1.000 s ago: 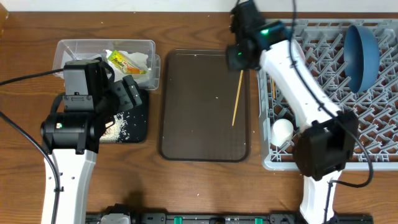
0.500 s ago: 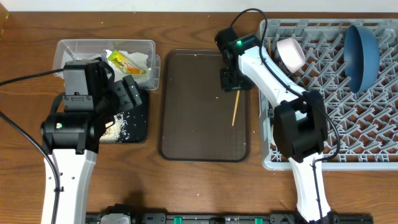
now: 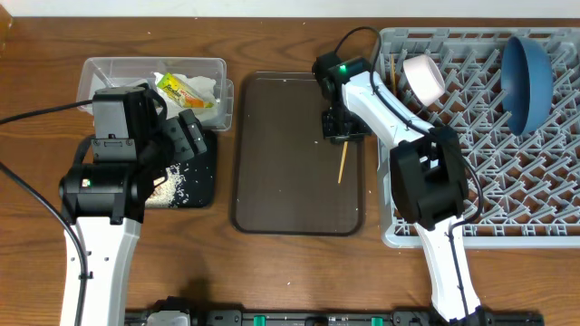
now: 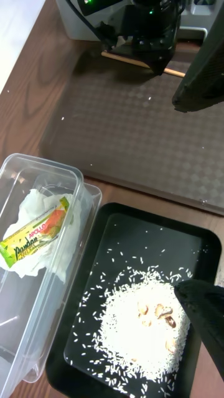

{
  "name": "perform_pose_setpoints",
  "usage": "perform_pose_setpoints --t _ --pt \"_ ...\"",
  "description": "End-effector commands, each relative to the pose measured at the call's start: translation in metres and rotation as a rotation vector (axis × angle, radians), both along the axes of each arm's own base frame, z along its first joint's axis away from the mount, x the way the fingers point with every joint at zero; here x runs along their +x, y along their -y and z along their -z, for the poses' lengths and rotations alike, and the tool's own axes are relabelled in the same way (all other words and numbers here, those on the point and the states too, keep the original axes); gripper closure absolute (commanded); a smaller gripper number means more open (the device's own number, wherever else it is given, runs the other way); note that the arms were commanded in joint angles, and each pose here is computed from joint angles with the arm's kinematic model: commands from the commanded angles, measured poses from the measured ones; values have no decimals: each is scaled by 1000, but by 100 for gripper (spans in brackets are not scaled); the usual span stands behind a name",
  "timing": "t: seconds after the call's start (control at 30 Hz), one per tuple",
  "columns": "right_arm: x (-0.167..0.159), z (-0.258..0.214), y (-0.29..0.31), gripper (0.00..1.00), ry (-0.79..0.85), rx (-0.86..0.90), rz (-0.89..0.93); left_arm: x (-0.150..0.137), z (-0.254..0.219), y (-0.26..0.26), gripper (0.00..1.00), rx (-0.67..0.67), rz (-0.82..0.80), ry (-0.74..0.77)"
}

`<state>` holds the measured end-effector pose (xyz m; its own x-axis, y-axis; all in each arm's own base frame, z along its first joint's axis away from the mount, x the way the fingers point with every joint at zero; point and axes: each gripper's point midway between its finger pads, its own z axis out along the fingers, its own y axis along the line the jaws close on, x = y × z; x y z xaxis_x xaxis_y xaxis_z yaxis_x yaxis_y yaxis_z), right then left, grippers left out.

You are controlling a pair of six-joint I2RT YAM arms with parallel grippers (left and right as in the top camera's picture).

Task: Sort waste into correct bins and load items into the dishwasher rack
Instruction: 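Grasp the remaining chopstick on the brown tray with the right gripper, then place the chopstick upright in the rack's left edge and release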

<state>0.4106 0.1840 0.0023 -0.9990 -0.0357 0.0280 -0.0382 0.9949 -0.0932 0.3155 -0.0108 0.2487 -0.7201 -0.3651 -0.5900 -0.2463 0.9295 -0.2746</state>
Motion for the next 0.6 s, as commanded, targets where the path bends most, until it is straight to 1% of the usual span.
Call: perform_pose_setpoints --t 0.0,0.03,0.2,0.3,0.43,0.57 --pt "-3 13 -2 96 -18 -13 3 2 -8 -3 11 9 -5 19" --pt "-3 13 -2 99 -18 -13 1 2 -8 -3 11 9 -5 19" --pt "-1 6 -9 99 -19 32 -34 2 -8 -3 11 9 -5 19" --pt "7 -20 -19 99 12 122 -93 2 -8 -3 11 9 -5 19" --pt "25 -90 -20 99 142 201 -144 2 -8 -3 11 10 -6 19" --pt "42 -180 8 99 346 226 -179 2 -8 -3 11 9 -5 19"
